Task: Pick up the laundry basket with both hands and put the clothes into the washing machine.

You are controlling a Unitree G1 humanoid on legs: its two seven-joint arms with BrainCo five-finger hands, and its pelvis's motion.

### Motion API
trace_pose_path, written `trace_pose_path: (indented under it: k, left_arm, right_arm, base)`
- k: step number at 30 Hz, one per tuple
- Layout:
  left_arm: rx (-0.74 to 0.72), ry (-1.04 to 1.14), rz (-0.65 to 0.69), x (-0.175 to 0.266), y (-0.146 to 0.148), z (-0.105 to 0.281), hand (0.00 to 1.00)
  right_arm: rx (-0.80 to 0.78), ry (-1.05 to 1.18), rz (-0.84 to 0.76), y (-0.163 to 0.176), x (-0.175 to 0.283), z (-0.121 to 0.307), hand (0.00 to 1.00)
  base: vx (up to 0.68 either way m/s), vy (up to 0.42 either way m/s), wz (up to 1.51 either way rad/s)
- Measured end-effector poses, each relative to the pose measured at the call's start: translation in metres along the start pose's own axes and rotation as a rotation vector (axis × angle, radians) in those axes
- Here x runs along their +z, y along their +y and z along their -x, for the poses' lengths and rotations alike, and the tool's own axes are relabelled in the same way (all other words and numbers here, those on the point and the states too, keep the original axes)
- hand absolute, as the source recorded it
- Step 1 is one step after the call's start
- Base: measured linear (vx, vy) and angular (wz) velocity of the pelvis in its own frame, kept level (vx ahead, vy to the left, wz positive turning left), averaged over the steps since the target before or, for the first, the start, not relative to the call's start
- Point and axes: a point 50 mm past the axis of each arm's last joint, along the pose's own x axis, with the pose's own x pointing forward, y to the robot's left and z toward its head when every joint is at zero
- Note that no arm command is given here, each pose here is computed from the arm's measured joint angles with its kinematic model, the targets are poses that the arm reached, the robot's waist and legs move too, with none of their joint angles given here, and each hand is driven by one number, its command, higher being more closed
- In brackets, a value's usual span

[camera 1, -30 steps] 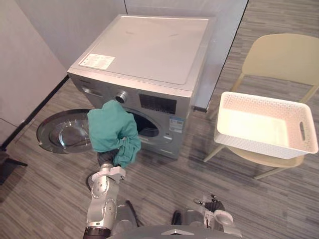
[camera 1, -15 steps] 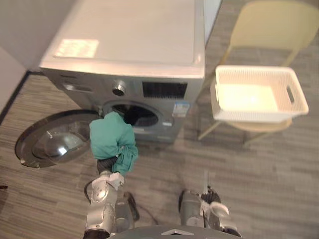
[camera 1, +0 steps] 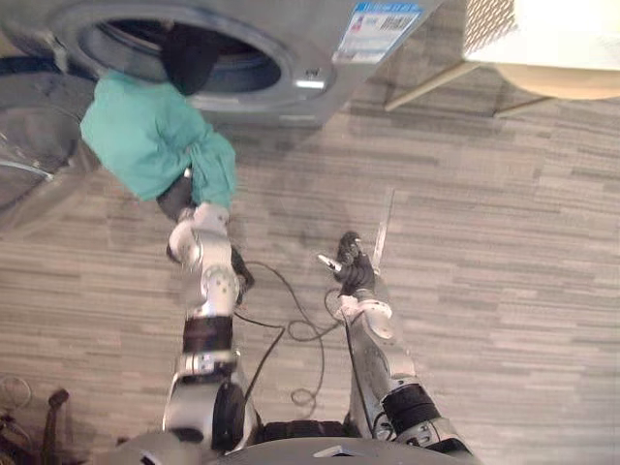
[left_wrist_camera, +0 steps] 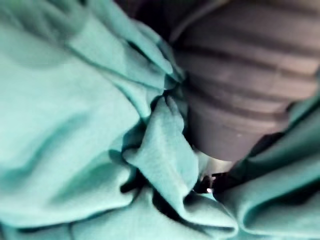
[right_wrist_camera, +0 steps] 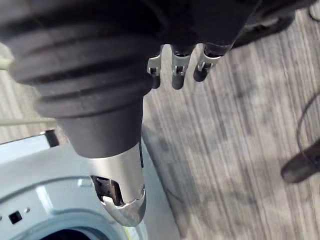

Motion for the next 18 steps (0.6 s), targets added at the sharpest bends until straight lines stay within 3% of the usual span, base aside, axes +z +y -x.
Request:
trace_pose_path:
  k: [4, 7, 14, 18]
  left_arm:
    - [-0.065, -0.025, 0.059, 0.022, -0.042, -0.029, 1.0]
    - [-0.11, -0.065, 0.09, 0.044, -0.065, -0.044, 1.0]
    - [-0.253, -0.181, 0.091, 0.091, -0.108, -0.052, 1.0]
    - [-0.407, -0.275, 0.072, 0.122, -0.152, -0.041, 1.0]
  right_arm:
    - [0.083, 0.009, -0.135, 0.01, -0.004, 0.005, 0.0]
    - [0.114, 0.0, -0.14, 0.009, -0.002, 0.008, 0.0]
    - [0.151, -0.033, -0.173, 0.013, 0.005, 0.01, 0.0]
    - [0.174, -0.053, -0.213, 0.016, 0.01, 0.011, 0.0]
  base:
    - [-0.02, -0.027, 0.06]
    - [-0.04, -0.042, -0.02]
    - [-0.06, -0.027, -0.08]
    - [0.02, 0.036, -0.08]
